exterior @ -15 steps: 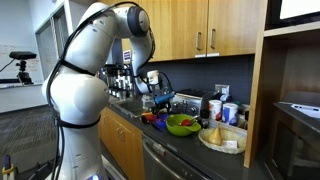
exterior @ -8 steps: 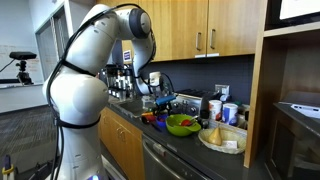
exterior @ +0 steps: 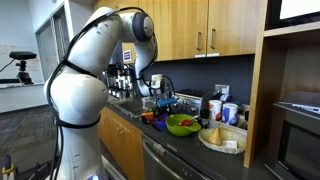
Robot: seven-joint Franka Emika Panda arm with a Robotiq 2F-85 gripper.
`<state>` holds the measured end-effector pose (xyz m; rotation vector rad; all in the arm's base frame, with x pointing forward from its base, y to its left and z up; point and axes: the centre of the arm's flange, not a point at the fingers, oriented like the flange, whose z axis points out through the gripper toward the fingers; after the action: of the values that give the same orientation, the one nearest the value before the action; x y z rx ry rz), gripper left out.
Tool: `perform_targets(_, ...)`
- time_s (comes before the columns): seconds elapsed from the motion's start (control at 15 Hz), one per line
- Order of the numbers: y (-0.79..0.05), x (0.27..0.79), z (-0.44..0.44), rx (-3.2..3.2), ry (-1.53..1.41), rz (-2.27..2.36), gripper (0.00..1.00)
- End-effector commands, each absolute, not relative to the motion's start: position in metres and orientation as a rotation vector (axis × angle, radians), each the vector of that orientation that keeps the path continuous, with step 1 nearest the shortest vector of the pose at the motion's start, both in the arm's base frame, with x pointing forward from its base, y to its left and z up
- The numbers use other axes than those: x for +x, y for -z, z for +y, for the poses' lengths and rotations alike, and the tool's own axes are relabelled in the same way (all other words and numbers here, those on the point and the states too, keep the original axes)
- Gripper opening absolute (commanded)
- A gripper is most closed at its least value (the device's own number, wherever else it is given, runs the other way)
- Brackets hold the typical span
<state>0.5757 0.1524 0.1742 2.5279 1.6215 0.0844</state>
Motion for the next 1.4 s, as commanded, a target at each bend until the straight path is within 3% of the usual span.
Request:
perform_targets(0.0,-0.1749,0.5836,0.1550,2.535,-0.095,1.647,0.68)
perform_targets(0.4,-0.1791,0.5869,0.1562,2.530,-0.108,1.644,0.23)
perform_targets(0.67,-0.1823,0.5894,0.1562,2.528,-0.118,1.643,0.23)
perform_targets(0.73,-0.1824,0.5896,0.1563,2.529,-0.116,1.643,0.33)
perform_targets(0.8,-0.1817,0.5904,0.1563,2.529,-0.113,1.646,0.73)
perform_targets(0.87,-0.1806,0.5912,0.1567,2.528,-0.110,1.652,0.73)
perform_targets(1.2,-0.1780,0.5923,0.1592,2.509,-0.096,1.688,1.00)
perform_targets(1.33,-0.1777,0.5923,0.1601,2.503,-0.093,1.695,1.00)
